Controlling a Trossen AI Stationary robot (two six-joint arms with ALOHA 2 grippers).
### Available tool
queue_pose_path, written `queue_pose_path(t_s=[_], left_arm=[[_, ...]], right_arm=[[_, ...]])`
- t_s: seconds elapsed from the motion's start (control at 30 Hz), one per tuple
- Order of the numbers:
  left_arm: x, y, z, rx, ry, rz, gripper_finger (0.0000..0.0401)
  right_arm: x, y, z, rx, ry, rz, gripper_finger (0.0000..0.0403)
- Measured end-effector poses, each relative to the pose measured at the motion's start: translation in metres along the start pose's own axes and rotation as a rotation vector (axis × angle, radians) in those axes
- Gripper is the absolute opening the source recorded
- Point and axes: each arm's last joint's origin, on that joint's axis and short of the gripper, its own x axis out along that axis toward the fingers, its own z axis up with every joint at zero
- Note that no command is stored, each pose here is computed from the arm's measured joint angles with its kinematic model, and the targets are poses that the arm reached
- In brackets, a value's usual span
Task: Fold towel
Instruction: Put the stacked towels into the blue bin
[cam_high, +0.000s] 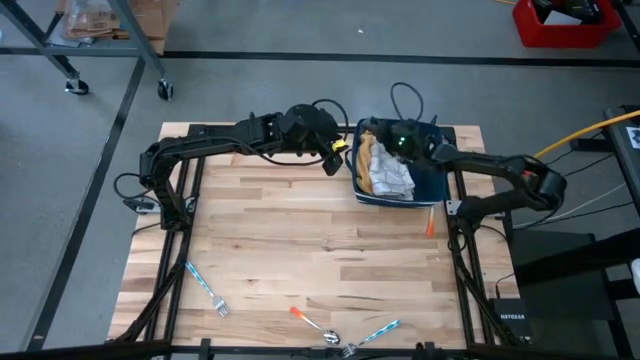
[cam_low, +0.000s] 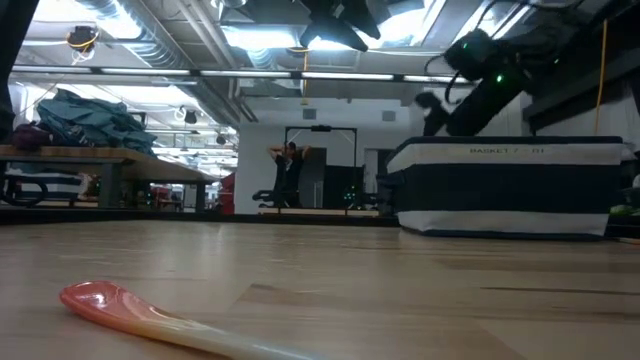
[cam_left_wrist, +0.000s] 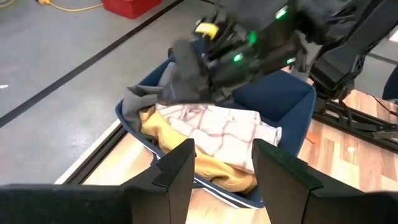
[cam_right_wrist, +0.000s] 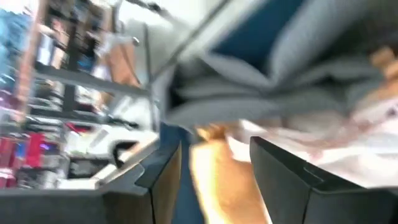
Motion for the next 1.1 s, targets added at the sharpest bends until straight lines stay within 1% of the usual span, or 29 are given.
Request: queue_pose_path(t_s=[0.13, 0.23, 0.33, 0.5, 0.8, 0.97, 1.1], left_arm=[[0.000, 0.000, 0.000, -0.001, -0.001, 0.003, 0.0153], [0.000, 0.000, 0.000, -0.001, -0.001, 0.003, 0.0153], [0.000, 0.000, 0.000, -0.003, -0.001, 0.003, 0.0153], [0.000, 0.000, 0.000, -0.008, -0.001, 0.002, 0.0153], [0.000, 0.000, 0.000, -0.015, -0.001, 0.002, 0.0153], [0.000, 0.000, 0.000, -0.015, 0.000, 0.002, 0.0153], [0.000, 0.000, 0.000, -0.014, 0.003, 0.002, 0.0153]], right_arm=[[-0.012, 0.006, 0.008, 0.016, -0.102, 0.031, 0.0195], [-0.012, 0.006, 0.009, 0.018, -0.129, 0.025, 0.0195], [-0.006, 0.005, 0.007, 0.015, -0.129, 0.016, 0.0195], [0.015, 0.000, -0.001, 0.009, -0.114, 0.003, 0.0195], [0.049, -0.021, -0.016, -0.021, -0.076, -0.087, 0.0195], [0.049, -0.021, -0.017, -0.020, -0.063, -0.082, 0.0195], [0.035, -0.009, -0.010, -0.026, -0.065, -0.019, 0.0195]])
